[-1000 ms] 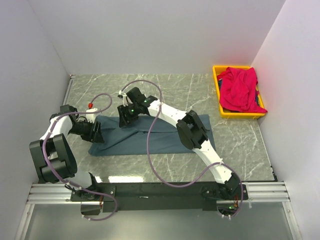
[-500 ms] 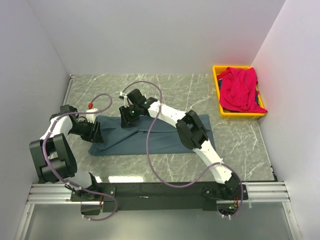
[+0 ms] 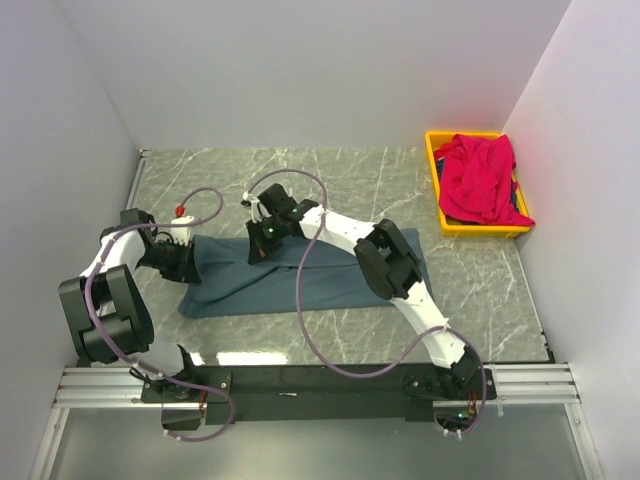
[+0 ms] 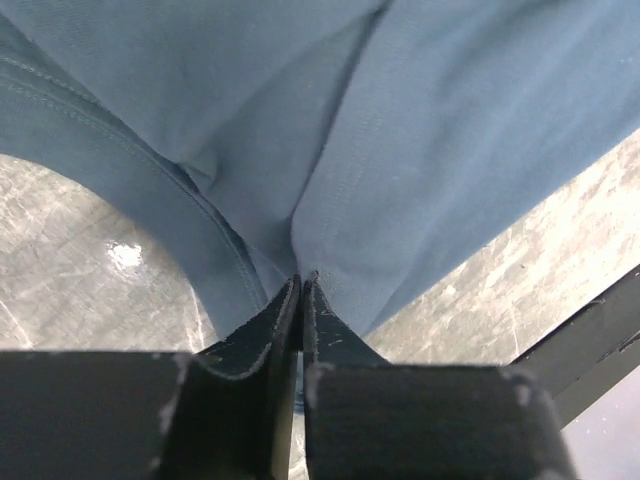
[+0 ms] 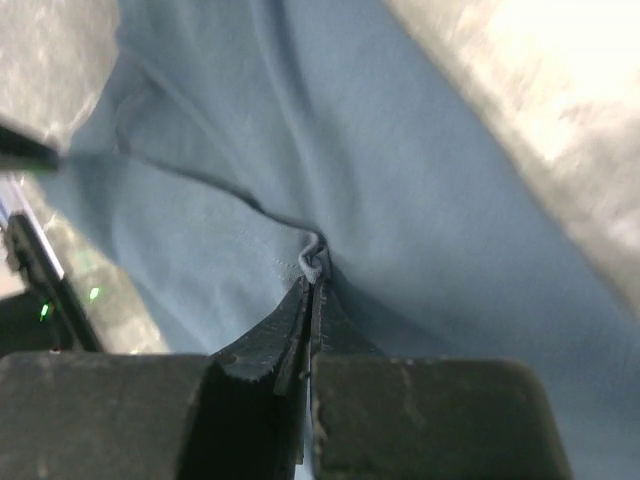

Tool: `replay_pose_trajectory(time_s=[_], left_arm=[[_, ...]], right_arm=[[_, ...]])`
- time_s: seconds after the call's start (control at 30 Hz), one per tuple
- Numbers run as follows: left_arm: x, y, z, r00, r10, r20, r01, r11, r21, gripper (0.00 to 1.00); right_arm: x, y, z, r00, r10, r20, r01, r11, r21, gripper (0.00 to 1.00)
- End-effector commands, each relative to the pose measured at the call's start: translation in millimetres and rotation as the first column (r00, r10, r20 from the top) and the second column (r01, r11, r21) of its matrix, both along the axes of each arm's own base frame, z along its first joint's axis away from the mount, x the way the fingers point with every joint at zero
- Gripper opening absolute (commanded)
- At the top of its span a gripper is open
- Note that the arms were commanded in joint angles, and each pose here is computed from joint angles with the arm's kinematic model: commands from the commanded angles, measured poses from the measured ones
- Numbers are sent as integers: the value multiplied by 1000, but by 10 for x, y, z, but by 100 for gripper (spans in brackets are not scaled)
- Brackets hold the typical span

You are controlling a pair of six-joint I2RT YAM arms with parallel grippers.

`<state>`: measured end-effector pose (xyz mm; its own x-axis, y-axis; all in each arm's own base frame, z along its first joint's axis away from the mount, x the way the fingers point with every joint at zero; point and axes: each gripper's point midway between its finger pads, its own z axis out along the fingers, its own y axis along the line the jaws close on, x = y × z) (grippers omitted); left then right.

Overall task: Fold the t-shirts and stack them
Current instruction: Fold the tshirt

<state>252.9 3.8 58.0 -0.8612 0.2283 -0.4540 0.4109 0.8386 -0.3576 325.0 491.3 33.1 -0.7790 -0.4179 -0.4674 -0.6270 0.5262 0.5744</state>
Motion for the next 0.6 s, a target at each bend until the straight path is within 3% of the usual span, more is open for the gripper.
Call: replay_pose_trajectory(time_s=[0.0,0.57], left_arm=[[195,87,64,999,9,43,-10,1000,21,8],[458,9,178,991,-78,108,75,997,37,1]], right_arm=[[-56,7,610,997,19,70,-25,995,96,0],[24,-326,785,996,-78,50,71,990,125,0]])
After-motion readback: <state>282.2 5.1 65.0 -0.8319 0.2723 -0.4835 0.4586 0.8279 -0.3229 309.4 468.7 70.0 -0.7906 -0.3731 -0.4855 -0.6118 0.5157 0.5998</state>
